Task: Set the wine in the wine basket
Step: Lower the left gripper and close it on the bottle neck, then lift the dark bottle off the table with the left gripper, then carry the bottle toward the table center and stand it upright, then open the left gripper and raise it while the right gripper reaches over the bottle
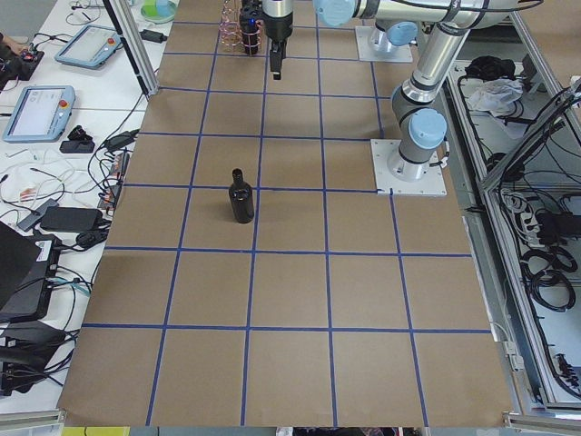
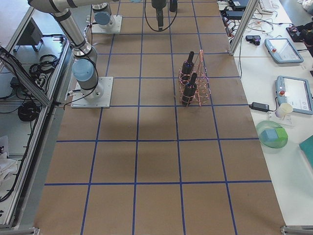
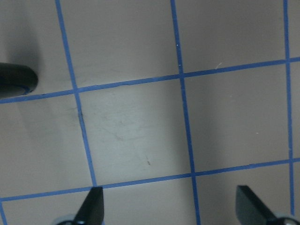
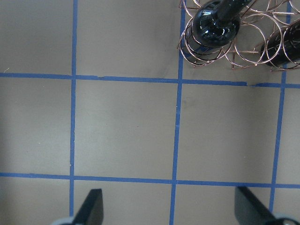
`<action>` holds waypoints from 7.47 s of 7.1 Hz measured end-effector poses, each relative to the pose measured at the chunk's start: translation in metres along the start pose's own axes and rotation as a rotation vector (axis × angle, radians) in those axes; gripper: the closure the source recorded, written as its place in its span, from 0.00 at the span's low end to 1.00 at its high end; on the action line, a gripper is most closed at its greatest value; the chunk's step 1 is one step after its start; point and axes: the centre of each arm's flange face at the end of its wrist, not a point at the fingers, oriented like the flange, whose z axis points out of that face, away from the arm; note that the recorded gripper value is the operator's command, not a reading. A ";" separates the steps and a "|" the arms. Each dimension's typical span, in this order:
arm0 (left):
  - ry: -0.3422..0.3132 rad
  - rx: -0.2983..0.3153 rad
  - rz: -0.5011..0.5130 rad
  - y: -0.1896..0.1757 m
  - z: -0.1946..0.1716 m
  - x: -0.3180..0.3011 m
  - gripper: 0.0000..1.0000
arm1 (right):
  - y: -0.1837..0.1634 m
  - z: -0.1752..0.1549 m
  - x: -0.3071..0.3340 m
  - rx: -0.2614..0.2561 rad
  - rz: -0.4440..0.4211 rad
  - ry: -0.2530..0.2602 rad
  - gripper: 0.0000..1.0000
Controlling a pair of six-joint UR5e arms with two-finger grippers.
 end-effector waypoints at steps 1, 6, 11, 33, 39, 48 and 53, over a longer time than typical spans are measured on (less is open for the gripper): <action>0.000 0.007 0.001 0.000 0.000 -0.045 0.00 | 0.000 0.000 0.000 0.000 0.001 0.000 0.00; -0.052 0.079 -0.018 -0.025 0.047 -0.214 0.00 | 0.000 0.000 0.001 0.000 0.000 0.000 0.00; -0.022 0.060 -0.061 -0.074 0.109 -0.264 0.00 | -0.001 0.000 0.001 0.000 0.000 0.000 0.00; -0.024 0.072 0.025 -0.084 0.062 0.007 1.00 | 0.000 0.002 0.001 -0.014 0.000 0.001 0.00; 0.039 -0.029 0.039 -0.013 0.110 0.209 1.00 | 0.000 0.002 0.002 -0.013 0.001 0.003 0.00; 0.025 -0.126 0.049 0.032 0.155 0.216 1.00 | 0.001 0.003 0.002 -0.017 0.002 0.002 0.00; 0.027 -0.144 0.051 0.031 0.163 0.217 0.00 | 0.001 0.003 0.001 -0.017 0.002 0.002 0.00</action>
